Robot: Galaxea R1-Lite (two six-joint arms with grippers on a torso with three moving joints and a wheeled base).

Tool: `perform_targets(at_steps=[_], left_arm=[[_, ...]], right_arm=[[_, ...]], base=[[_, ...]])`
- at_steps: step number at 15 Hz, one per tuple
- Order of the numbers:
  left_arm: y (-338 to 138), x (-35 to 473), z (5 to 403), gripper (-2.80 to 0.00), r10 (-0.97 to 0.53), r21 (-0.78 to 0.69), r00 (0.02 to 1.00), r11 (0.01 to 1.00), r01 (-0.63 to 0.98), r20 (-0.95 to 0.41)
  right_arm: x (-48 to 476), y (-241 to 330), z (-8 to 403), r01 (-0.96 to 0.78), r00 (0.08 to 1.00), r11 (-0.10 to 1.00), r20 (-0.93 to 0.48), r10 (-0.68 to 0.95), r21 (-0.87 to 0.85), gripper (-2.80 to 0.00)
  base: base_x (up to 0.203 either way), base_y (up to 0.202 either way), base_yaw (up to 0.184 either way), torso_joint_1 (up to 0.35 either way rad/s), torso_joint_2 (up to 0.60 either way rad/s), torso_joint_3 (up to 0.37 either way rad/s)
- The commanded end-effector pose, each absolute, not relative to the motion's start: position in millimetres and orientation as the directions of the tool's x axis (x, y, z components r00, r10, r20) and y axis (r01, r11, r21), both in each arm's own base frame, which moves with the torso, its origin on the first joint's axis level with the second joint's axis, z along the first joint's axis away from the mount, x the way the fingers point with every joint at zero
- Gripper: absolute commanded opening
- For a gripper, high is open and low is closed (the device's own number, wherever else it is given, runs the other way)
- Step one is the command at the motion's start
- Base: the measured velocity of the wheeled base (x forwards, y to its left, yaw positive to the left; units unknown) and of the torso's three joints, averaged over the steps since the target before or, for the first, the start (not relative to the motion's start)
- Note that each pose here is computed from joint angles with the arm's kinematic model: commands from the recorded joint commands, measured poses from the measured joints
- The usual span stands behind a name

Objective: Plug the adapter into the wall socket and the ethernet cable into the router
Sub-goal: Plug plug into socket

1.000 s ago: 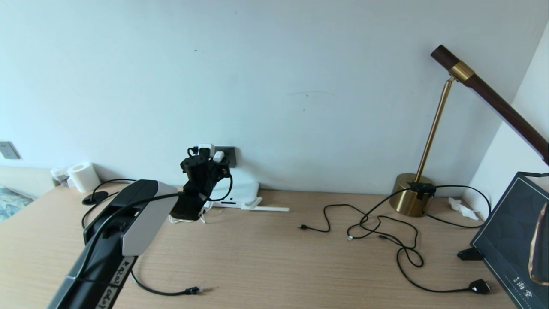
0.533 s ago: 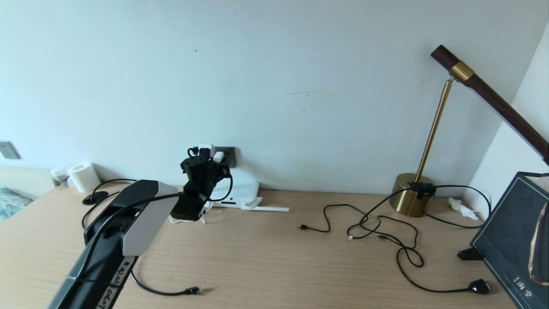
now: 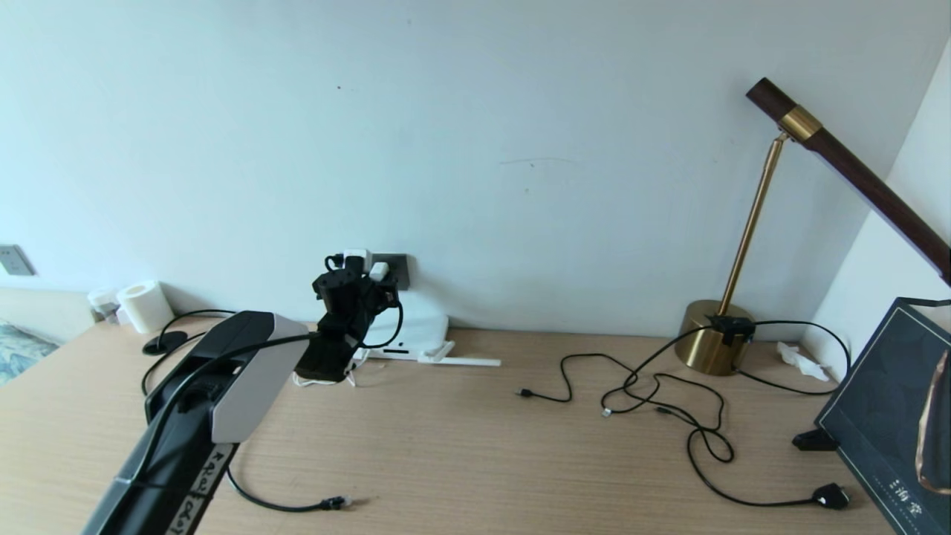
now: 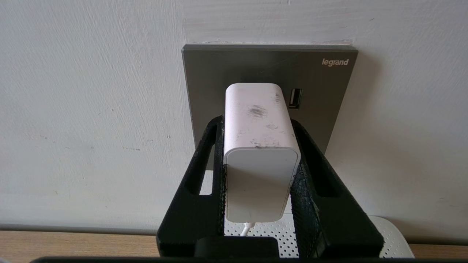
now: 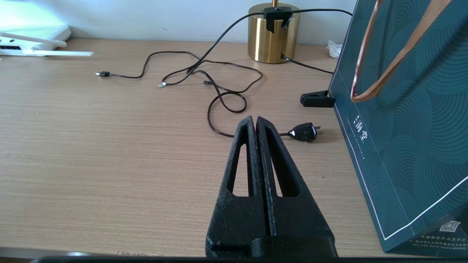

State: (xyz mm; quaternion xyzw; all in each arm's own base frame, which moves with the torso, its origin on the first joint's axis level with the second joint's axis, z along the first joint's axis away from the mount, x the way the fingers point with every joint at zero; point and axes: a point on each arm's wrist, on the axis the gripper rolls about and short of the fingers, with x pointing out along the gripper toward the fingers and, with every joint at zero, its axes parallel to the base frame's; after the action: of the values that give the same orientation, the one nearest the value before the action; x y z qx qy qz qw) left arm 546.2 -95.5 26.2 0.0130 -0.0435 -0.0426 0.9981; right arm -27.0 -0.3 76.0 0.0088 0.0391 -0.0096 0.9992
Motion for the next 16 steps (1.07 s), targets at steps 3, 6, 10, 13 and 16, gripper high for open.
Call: perform_targets(at_steps=[3,6,10,13,16], left_arm=[[-95.3,546.0,29.1,-2.8,-0.085,0.03,0.992,0.996,0.083,0.093],[-95.3,545.1,24.8,-2.8,-0.081,0.038,0.992,0.996,0.078,0.099],[-95.4,544.2,24.0,-2.8,-0.07,0.042,0.992,0.997,0.065,0.103],[-95.4,544.2,24.3,-2.8,-0.069,0.042,0.992,0.997,0.065,0.105],[-95.5,544.5,25.2,-2.8,-0.069,0.042,0.992,0.997,0.065,0.107]], right_arm=[[-27.0,-0.3,75.9,0.02,0.997,1.0,-0.078,-0.018,0.017,-2.8],[-27.0,-0.3,76.0,0.02,0.997,1.0,-0.078,-0.018,0.017,-2.8],[-27.0,-0.3,76.0,0.02,0.997,1.0,-0.078,-0.018,0.017,-2.8],[-27.0,-0.3,76.0,0.02,0.997,1.0,-0.078,-0.018,0.017,-2.8],[-27.0,-0.3,76.0,0.02,0.997,1.0,-0.078,-0.018,0.017,-2.8]], base=[[0.0,0.0,0.0,0.0,0.0,0.0],[0.0,0.0,0.0,0.0,0.0,0.0],[0.0,0.0,0.0,0.0,0.0,0.0],[0.0,0.0,0.0,0.0,0.0,0.0],[0.0,0.0,0.0,0.0,0.0,0.0]])
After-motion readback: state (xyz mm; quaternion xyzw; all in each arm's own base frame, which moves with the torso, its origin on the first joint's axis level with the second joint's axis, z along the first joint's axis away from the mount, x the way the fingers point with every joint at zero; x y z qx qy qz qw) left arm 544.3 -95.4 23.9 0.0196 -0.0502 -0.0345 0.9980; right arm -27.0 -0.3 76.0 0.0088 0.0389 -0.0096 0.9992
